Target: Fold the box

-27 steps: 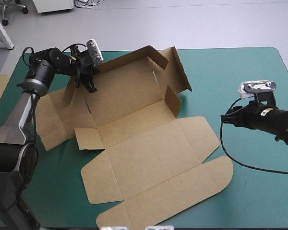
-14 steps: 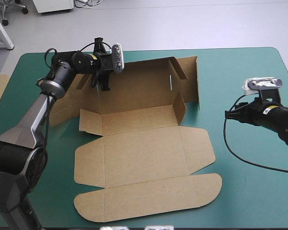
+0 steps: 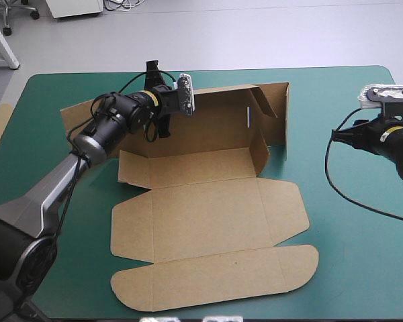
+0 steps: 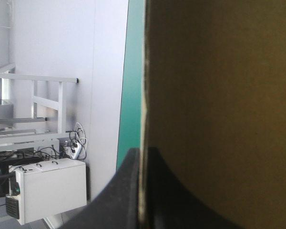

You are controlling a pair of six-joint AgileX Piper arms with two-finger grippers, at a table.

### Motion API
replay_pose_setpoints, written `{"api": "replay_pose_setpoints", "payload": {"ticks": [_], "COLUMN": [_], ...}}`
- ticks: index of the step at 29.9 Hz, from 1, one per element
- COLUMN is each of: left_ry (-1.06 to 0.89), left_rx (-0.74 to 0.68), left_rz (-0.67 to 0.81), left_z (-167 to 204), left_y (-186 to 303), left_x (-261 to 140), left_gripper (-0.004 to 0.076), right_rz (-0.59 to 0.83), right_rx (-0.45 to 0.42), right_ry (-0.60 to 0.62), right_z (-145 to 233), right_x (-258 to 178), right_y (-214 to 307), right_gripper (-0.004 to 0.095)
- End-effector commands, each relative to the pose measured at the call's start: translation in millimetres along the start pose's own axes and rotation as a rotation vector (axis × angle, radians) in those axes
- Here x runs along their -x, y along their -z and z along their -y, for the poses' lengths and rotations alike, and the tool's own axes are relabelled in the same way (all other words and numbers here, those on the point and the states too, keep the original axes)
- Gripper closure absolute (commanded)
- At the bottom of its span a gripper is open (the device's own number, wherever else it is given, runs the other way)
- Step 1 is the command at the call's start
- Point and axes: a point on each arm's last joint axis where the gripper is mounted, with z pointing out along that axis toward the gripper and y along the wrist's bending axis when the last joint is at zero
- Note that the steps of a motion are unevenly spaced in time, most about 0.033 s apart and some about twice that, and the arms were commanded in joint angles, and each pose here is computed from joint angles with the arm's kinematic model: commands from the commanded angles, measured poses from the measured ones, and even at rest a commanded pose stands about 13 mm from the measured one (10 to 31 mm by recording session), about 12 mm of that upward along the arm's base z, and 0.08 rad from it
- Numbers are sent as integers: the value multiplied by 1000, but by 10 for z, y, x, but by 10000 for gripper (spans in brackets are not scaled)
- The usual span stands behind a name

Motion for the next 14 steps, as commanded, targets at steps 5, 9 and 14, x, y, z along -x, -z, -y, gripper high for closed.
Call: {"api": "replay_pose_setpoints", "payload": {"ticks": [5,9,14], "left_ry": [30,31,38], "left_rx": [226,215,163], "left_rz": [185,219,228], "left_z": [105,262,399], "left_y": [548,629,657], "left_x": [172,206,275], "left_gripper": [734,734,734], "right_rz": [34,42,12], "right_rx": [-2,27,92], "right_ry": [-37,-45,-28], "right_z": [148,253,223], "right_x": [398,581,772], "right_y": [-46,-50,-58], "right_gripper": [512,512,512]}}
